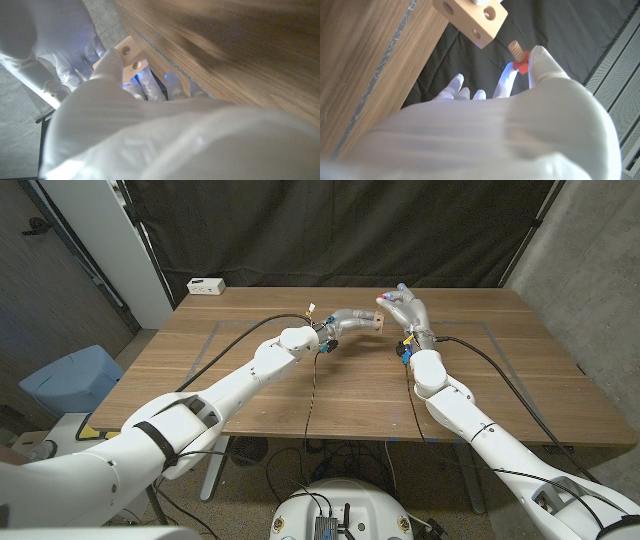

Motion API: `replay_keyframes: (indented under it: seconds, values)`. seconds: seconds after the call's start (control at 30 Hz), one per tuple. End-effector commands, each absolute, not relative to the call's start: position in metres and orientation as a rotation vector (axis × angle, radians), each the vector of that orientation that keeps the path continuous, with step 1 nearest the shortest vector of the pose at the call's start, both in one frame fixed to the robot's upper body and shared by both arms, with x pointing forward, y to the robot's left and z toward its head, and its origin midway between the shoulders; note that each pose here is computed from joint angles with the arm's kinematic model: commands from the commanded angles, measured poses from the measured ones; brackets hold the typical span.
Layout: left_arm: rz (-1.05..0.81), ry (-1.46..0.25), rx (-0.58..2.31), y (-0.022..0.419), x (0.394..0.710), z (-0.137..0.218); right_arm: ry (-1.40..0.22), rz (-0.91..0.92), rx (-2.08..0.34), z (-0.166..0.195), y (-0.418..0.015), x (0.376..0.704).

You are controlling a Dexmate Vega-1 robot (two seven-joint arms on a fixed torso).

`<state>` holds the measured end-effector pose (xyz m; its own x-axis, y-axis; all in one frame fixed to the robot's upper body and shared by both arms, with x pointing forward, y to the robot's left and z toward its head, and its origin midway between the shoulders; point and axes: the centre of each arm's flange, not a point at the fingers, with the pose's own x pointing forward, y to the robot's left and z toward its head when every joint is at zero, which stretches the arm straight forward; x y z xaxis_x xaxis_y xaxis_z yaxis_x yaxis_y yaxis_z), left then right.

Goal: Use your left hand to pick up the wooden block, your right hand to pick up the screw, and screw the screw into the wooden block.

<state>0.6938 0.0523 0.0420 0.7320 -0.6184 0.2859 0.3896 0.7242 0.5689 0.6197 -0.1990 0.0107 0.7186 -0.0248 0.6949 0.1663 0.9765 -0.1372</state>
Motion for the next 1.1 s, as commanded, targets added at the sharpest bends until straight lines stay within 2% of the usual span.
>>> replay_keyframes:
  seconds: [0.03,1.1]
  values:
    - [-0.579,-0.488,0.503,0.0524,0.6922,0.0406,-0.757,-0.105,-0.196,0.0071,-0.1965,0.6202]
    - [-0.573,-0.487,0.503,0.0506,0.6885,0.0377,-0.755,-0.127,-0.195,-0.0011,-0.2004,0.6168]
